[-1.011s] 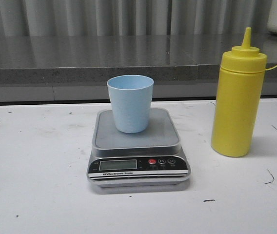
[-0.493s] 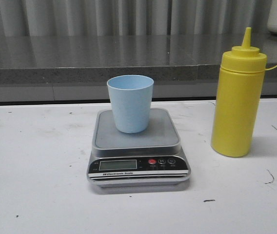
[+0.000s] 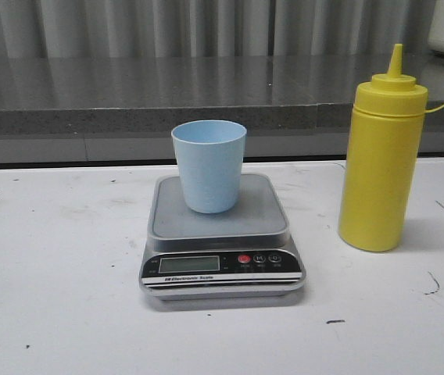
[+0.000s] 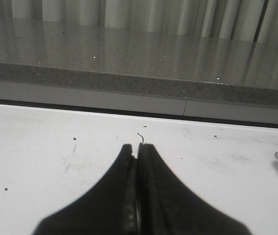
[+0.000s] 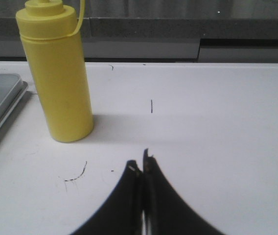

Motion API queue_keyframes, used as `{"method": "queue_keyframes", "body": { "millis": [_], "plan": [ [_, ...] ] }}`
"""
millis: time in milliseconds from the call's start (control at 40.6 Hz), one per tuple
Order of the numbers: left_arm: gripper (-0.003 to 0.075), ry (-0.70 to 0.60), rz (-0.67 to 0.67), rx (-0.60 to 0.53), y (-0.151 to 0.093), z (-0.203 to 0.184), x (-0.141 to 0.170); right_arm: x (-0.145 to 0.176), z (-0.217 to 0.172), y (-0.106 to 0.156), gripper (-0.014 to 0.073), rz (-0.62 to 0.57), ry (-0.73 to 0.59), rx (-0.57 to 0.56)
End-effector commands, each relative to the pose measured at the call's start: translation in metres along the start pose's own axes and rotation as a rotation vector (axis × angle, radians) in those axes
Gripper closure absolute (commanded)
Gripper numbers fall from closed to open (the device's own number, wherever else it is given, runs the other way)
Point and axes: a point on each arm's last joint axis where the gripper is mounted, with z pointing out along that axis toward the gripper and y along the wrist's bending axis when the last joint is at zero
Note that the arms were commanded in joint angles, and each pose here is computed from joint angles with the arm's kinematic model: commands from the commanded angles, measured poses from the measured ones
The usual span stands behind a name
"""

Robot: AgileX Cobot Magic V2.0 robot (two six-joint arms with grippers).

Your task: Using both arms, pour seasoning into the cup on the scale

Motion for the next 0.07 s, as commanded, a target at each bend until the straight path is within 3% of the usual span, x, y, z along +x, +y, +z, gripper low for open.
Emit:
{"method": "queue_keyframes", "body": {
  "millis": [0, 49],
  "plan": [
    [0.0740, -0.078, -0.012, 0.004, 0.0004, -0.0001, -0.0006, -0.0093, -0.0020, -0.0004, 0.0714, -0.016, -0.097, 0.009],
    [0.0740, -0.078, -0.012, 0.004, 0.0004, -0.0001, -0.0006, -0.0093, -0.0020, -0.0004, 0.0714, -0.016, -0.097, 0.009]
  ]
}}
